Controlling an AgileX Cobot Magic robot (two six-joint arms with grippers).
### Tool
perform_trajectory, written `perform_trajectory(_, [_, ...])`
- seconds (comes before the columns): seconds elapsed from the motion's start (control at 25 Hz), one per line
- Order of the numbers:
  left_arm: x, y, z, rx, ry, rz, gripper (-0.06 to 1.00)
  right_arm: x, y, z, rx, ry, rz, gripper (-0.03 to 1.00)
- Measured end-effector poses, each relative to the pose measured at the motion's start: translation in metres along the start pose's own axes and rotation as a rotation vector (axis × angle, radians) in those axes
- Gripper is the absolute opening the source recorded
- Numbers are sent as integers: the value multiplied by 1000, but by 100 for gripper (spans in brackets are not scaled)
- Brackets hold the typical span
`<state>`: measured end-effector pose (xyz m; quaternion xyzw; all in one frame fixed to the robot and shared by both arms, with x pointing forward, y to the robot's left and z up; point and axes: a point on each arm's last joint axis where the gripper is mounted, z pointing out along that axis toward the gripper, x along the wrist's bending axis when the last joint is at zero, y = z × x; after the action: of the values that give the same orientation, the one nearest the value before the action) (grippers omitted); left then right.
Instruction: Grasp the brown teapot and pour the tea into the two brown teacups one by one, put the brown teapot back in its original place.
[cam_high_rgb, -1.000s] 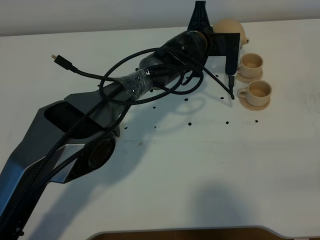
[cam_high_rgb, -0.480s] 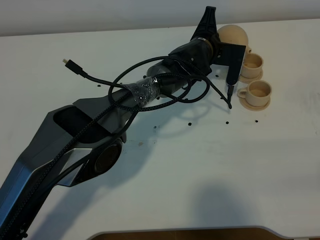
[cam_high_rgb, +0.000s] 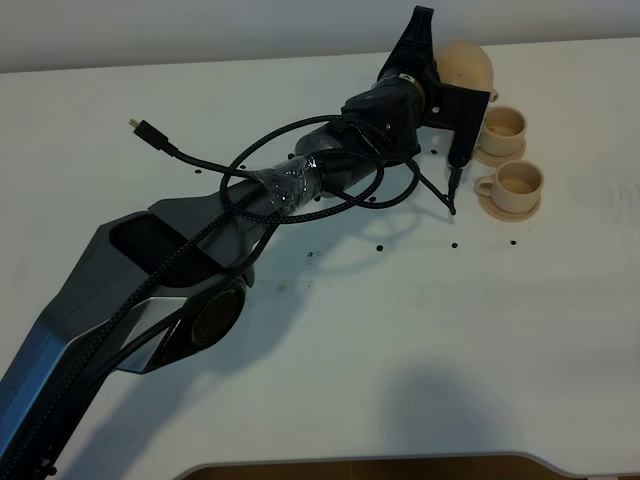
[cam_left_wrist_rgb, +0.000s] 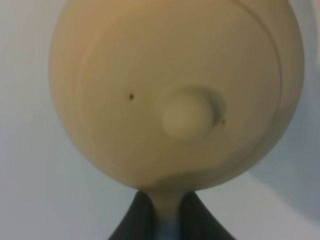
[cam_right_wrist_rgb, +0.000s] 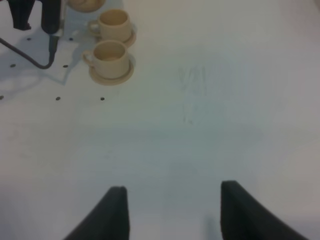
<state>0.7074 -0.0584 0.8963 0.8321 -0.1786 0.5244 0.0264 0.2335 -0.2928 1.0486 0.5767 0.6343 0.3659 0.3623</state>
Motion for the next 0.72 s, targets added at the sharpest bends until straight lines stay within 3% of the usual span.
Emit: perform_trajectory(0.72, [0, 6, 3, -42, 39, 37, 13, 0, 0, 0, 0, 0, 0, 41])
